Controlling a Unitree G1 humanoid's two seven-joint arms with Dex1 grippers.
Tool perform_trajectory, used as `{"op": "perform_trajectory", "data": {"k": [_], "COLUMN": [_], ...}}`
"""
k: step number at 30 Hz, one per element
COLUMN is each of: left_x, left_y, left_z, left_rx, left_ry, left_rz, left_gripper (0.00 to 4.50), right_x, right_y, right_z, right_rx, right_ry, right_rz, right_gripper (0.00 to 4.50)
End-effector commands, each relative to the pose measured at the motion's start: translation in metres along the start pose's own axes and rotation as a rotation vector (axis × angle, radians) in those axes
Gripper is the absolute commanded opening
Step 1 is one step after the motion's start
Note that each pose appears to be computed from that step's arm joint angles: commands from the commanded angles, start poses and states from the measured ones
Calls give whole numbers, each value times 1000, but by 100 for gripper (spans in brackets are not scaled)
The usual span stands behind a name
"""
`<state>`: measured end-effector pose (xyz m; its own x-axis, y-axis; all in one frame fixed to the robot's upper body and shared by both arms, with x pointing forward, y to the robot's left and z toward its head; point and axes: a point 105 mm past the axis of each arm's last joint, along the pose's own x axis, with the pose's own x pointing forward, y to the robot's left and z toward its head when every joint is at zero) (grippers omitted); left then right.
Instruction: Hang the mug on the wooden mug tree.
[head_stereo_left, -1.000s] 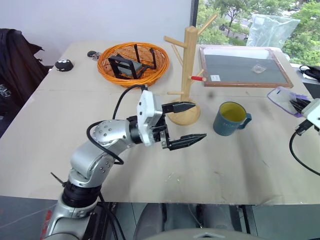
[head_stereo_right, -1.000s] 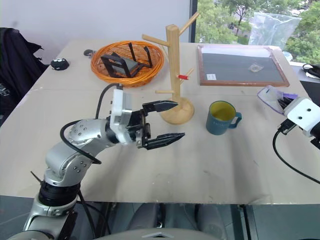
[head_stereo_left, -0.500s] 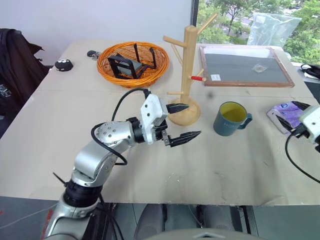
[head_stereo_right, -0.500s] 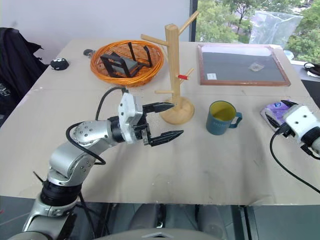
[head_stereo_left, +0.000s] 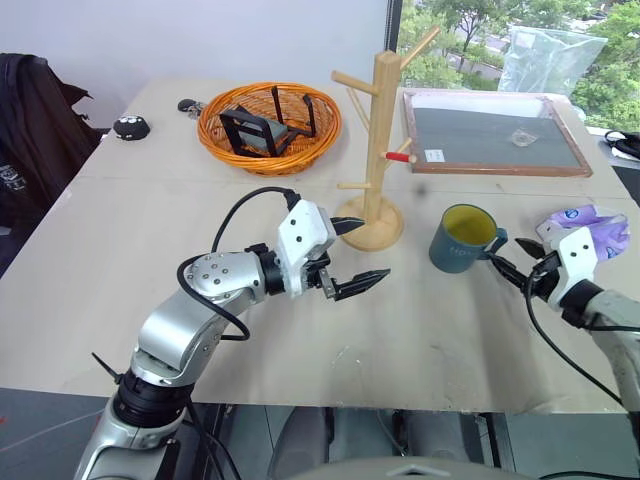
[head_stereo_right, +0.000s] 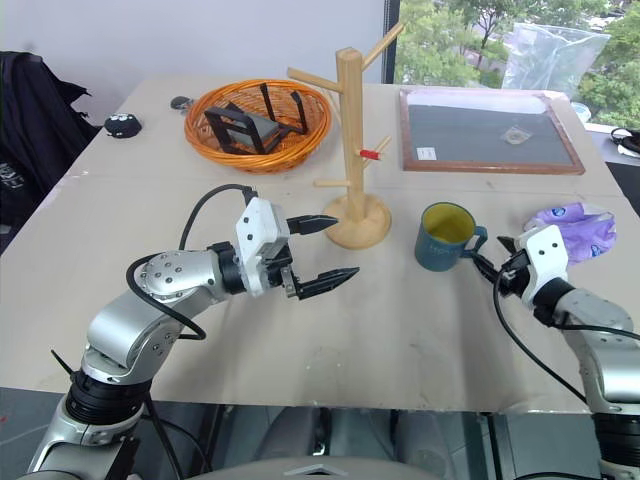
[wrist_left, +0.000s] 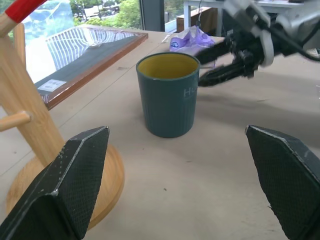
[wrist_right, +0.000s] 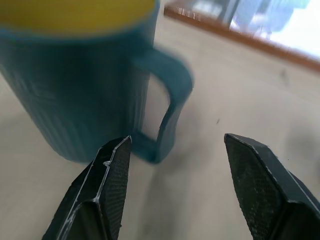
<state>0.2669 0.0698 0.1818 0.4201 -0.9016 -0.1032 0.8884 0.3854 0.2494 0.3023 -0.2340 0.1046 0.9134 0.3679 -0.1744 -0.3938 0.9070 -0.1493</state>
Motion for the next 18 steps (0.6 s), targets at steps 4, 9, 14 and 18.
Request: {"op": "perform_trajectory", "data": {"k": [4, 9, 14, 18], "left_x": [2, 3, 3, 3], "left_y": [-6, -6, -5, -6], "left_z": [14, 16, 17, 20], "left_rx": [57, 63, 62, 65], "left_ry": [-35, -35, -34, -35], "left_rz": [2, -3, -5, -6], "left_gripper": [450, 450, 450, 450], "right_x": [10, 22, 31, 35], "right_y": [2, -4, -6, 1], "right_z": [-2, 0, -2, 2], "right_rx": [74, 77, 65, 61], "right_ry": [-57, -78, -69, -77], "right_rz": [-135, -212, -212, -157], "right_gripper": [293, 293, 210, 16]}}
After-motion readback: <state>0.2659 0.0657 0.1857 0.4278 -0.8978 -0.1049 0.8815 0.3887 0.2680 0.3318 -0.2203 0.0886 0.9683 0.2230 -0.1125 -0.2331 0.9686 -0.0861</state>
